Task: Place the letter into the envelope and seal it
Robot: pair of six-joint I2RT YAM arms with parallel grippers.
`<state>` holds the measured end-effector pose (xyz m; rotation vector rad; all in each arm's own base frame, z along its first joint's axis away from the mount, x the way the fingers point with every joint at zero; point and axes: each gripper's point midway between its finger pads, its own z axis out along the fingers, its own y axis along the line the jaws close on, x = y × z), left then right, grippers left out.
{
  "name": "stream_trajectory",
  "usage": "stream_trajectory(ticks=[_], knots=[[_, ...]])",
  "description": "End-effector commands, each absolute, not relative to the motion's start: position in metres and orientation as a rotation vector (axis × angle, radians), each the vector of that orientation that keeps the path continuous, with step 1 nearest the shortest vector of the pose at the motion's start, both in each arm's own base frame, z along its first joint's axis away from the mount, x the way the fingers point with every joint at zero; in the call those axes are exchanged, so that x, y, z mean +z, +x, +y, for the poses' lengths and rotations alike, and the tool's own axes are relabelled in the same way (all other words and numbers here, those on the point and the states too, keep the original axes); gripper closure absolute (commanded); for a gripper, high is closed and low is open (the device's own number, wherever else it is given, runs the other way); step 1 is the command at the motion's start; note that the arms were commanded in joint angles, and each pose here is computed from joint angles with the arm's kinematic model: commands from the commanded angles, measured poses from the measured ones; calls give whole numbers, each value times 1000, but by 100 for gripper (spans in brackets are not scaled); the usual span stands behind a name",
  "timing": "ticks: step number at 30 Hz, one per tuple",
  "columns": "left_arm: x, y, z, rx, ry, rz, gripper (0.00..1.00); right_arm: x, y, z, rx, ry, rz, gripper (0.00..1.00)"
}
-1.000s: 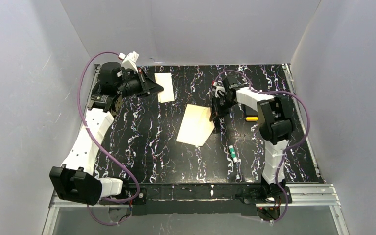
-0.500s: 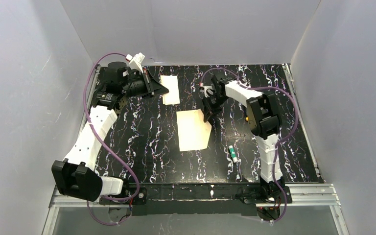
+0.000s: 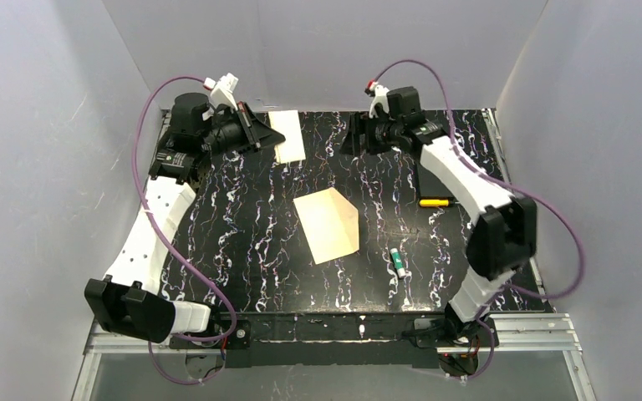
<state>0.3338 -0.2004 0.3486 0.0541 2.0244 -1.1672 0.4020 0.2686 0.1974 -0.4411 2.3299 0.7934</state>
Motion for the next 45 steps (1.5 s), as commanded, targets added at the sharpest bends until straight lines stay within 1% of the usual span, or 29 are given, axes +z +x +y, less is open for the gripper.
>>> stream_trajectory(ticks=[1,4,5,7,11,13,16,21,24,30,35,36,38,41,42,43,44,45], knots=[[378,343,-186,-1097,-127,1979,100,287,368,326,893,-591,1936,19],[364,350,-166,-1000,-383,2038,100,314,343,348,762,-597,1785,19],[360,349,-163,-991,-447,2058,100,331,339,351,732,-569,1697,20],[356,347,-162,-998,-550,2087,100,345,325,357,662,-581,1579,20],[360,342,-164,-1040,-640,2117,100,346,299,383,467,-815,1447,21],[363,340,-162,-1016,-661,2142,100,350,293,390,318,-925,1352,21],[363,336,-159,-991,-689,2168,100,358,286,399,230,-977,1237,21],[358,331,-158,-994,-745,2189,100,380,289,400,140,-907,1136,25],[355,329,-157,-992,-776,2191,100,388,288,404,137,-903,1104,25],[359,328,-159,-1014,-781,2186,100,378,286,421,143,-981,1081,24],[358,328,-158,-1011,-783,2184,100,377,284,430,152,-1012,1037,27],[358,329,-158,-1012,-783,2185,100,379,285,430,147,-1005,1027,30],[356,329,-158,-1005,-788,2189,100,389,288,428,137,-956,1019,40],[354,328,-156,-997,-794,2190,100,403,291,426,149,-903,1028,51],[354,328,-156,-997,-794,2190,100,405,291,427,154,-903,1024,57],[354,328,-157,-1000,-796,2191,100,406,290,427,159,-905,1024,67],[355,328,-157,-1005,-789,2187,100,407,289,427,163,-907,1022,81],[357,328,-158,-1013,-782,2185,100,407,289,427,163,-909,1021,89]])
